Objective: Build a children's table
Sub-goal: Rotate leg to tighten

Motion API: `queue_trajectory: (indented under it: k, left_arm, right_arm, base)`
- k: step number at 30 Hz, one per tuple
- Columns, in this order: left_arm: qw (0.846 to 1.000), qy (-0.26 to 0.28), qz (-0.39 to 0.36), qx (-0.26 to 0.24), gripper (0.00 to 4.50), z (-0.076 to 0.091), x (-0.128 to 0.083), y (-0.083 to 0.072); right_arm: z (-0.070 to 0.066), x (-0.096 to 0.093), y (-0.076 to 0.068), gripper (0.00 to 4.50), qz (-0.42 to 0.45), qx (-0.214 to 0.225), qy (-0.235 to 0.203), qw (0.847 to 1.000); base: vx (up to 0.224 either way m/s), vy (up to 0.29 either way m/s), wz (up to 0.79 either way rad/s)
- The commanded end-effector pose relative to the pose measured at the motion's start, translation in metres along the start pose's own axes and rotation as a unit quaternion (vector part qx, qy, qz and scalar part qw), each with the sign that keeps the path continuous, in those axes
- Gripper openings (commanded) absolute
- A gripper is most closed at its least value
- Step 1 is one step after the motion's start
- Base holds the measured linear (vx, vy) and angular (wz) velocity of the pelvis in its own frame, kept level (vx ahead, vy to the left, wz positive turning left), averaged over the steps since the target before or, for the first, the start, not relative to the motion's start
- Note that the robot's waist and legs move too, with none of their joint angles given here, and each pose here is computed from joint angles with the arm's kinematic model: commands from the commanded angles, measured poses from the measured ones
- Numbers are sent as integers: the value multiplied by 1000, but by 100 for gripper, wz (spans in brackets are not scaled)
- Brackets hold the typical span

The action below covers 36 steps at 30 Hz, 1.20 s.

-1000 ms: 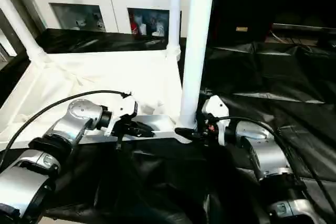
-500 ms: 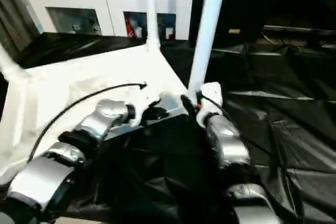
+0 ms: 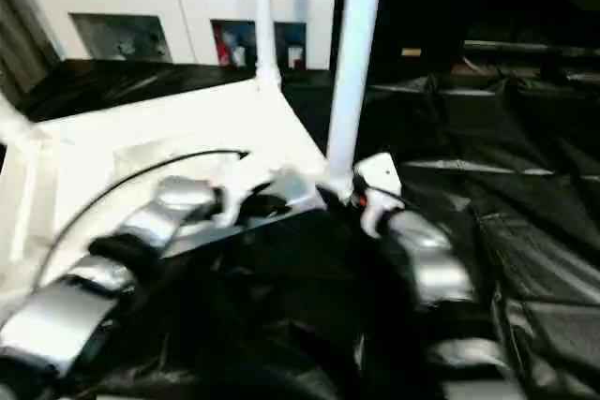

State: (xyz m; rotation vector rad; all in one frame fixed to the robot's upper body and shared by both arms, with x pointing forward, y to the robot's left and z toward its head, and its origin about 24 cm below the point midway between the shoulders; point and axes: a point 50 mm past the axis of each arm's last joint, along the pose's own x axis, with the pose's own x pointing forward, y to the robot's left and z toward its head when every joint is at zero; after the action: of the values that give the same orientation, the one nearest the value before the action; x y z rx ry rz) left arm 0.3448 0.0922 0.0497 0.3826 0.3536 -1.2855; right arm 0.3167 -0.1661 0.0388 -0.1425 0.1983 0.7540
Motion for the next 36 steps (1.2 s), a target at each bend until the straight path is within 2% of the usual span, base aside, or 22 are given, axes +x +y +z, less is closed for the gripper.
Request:
queue_trajectory:
  k: [1, 2, 9, 12, 18, 19, 23, 27, 30, 31, 34, 36]
  left_arm:
    - [998, -9, -57, 26, 0, 6, 9, -11]
    - [996, -14, -85, 23, 0, 3, 2, -13]
    - [991, -8, -129, 22, 0, -4, -16, -13]
    - [991, -8, -130, 23, 0, -4, -19, -12]
    - [991, -8, -128, 24, 0, -4, -22, -11]
    - [991, -8, -128, 24, 0, -4, -22, -11]
    - [992, -10, -123, 23, 0, -3, -22, -11]
    - [997, -8, -79, 18, 0, -2, -16, -7]
    - [1000, 4, 1, 6, 0, 0, -7, 2]
    - [997, 5, 81, -14, 0, 6, 6, 9]
    - [992, 3, 123, -22, 0, 11, 12, 12]
    - [992, 3, 127, -24, 0, 11, 13, 12]
  right_arm:
    - [3, 9, 20, 360, 77, -11, -3, 997]
    - [6, -1, 13, 360, 96, -20, 0, 995]
    - [10, -25, 4, 360, 169, -45, 28, 984]
    - [10, -27, 5, 360, 181, -46, 34, 982]
    - [10, -27, 5, 310, 191, -41, 35, 980]
    - [10, -27, 5, 286, 191, -41, 35, 980]
    - [8, -25, 10, 275, 197, -24, 30, 980]
    - [-1, -19, 10, 272, 150, 4, 32, 988]
    - [-13, -9, 8, 272, 76, 24, 52, 995]
    - [-24, 6, 6, 272, -31, 58, 65, 996]
    - [-28, 15, 7, 272, -97, 83, 70, 989]
    - [-28, 16, 7, 272, -106, 88, 69, 988]
  base:
    - [0, 0, 0]
    - [0, 0, 0]
    - [0, 0, 0]
    - [0, 0, 0]
    - [0, 0, 0]
    - [0, 0, 0]
    - [0, 0, 0]
    - [0, 0, 0]
    - [0, 0, 0]
    - [0, 0, 0]
    - [-19, 2, 0]
    - [0, 0, 0]
